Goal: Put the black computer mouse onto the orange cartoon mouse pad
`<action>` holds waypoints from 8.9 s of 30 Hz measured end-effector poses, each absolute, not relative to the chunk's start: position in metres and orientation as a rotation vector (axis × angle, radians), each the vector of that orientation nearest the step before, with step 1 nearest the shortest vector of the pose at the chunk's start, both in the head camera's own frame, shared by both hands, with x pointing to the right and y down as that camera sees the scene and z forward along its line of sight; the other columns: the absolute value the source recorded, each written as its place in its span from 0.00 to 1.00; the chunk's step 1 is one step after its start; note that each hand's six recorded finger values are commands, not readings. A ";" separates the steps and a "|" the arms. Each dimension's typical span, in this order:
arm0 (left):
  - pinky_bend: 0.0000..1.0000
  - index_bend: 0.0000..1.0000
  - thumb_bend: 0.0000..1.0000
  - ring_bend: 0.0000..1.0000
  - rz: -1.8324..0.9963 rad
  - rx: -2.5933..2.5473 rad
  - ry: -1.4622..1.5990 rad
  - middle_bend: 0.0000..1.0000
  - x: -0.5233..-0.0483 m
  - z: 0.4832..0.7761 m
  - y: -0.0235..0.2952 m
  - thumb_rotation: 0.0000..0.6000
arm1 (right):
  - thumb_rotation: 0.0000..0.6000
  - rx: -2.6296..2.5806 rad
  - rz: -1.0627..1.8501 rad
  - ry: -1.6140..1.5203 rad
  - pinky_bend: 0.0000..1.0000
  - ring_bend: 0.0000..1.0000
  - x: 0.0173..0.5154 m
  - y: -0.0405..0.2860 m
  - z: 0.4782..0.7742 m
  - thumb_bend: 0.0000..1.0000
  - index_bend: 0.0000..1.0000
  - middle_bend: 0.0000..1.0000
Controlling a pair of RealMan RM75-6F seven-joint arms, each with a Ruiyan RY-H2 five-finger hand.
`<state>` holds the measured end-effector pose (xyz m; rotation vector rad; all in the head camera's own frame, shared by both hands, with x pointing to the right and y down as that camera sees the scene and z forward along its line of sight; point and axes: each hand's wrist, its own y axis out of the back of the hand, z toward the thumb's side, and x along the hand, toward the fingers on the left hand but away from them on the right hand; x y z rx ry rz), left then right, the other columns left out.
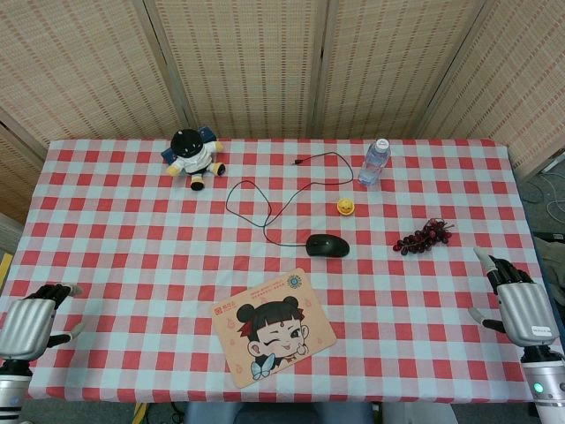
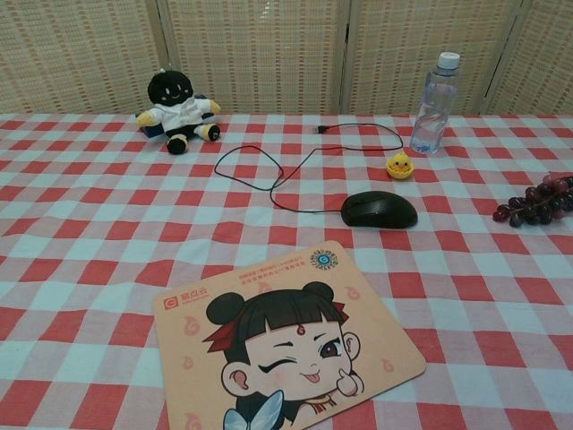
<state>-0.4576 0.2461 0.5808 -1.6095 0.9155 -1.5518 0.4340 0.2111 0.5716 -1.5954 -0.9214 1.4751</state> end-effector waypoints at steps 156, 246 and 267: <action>0.55 0.60 0.17 0.38 -1.629 -1.606 1.037 0.48 -0.498 0.563 0.237 1.00 | 1.00 -2.165 1.353 -0.260 1.00 1.00 0.163 0.085 0.701 1.00 0.38 1.00; 0.55 0.61 0.17 0.38 -1.690 -1.608 0.959 0.48 -0.495 0.582 0.239 1.00 | 1.00 -1.921 1.644 -0.306 1.00 1.00 0.283 0.114 0.684 1.00 0.33 1.00; 0.55 0.61 0.17 0.38 -1.689 -1.616 0.946 0.48 -0.492 0.585 0.240 1.00 | 1.00 -1.911 1.716 -0.274 1.00 1.00 0.317 0.146 0.704 1.00 0.26 1.00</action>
